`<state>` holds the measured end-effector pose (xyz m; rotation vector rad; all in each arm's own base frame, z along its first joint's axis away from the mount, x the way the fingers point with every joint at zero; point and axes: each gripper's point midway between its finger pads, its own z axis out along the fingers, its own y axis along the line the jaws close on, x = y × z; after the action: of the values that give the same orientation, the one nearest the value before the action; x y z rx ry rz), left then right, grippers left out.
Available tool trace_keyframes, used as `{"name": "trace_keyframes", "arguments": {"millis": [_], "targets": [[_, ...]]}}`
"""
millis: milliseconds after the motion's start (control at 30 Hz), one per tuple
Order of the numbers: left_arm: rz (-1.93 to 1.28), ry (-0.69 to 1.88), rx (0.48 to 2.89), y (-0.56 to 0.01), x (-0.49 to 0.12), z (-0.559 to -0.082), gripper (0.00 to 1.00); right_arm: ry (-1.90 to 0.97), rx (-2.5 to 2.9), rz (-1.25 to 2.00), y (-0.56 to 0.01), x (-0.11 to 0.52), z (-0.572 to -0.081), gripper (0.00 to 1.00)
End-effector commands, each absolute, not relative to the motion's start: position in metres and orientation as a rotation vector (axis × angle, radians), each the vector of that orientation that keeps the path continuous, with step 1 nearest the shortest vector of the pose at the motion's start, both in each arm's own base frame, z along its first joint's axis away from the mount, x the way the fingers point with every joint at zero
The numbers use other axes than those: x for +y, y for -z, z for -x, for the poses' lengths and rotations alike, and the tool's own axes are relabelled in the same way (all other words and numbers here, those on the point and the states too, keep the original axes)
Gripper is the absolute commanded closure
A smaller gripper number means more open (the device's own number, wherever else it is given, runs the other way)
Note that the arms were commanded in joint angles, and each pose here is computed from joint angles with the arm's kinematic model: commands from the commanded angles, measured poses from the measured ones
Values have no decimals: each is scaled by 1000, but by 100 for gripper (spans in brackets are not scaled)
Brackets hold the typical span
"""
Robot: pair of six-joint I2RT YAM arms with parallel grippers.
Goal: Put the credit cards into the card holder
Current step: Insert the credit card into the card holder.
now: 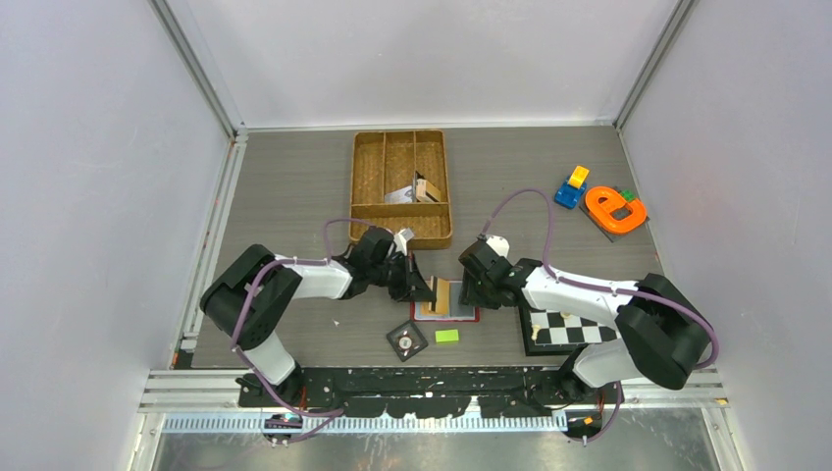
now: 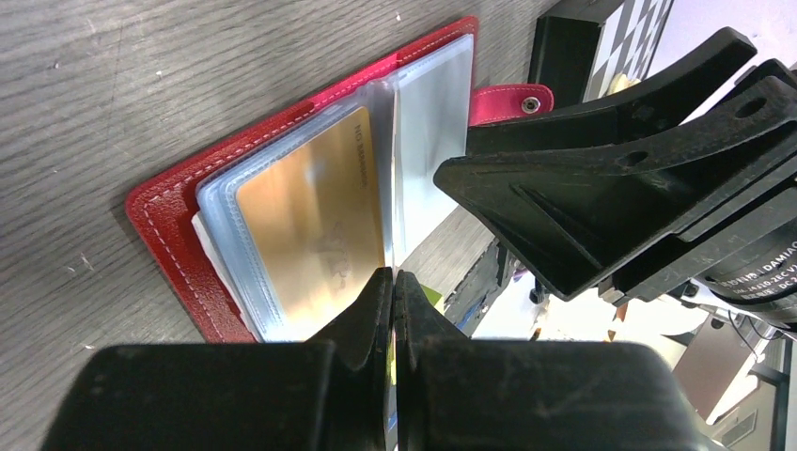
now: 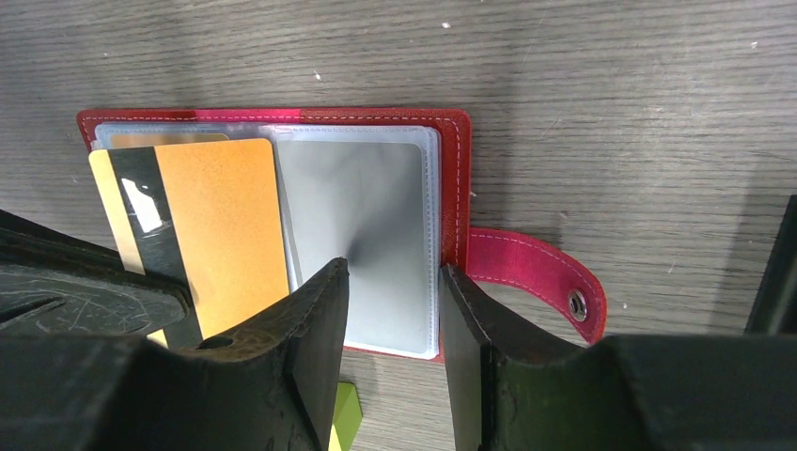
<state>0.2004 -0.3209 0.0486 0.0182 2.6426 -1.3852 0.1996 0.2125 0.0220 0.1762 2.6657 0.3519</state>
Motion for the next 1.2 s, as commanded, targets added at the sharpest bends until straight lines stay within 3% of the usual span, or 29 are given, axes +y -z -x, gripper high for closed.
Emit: {"name": "trace_keyframes", "arguments": {"millis": [0,1167], "targets": [[-36,1417,2631,-50,-324,-198,100,-279,2723,-201,1,202,-190,55],[65,1445,2598,-23,-325,-201,100,-306,2748,-225,7,201,-187,55]]}}
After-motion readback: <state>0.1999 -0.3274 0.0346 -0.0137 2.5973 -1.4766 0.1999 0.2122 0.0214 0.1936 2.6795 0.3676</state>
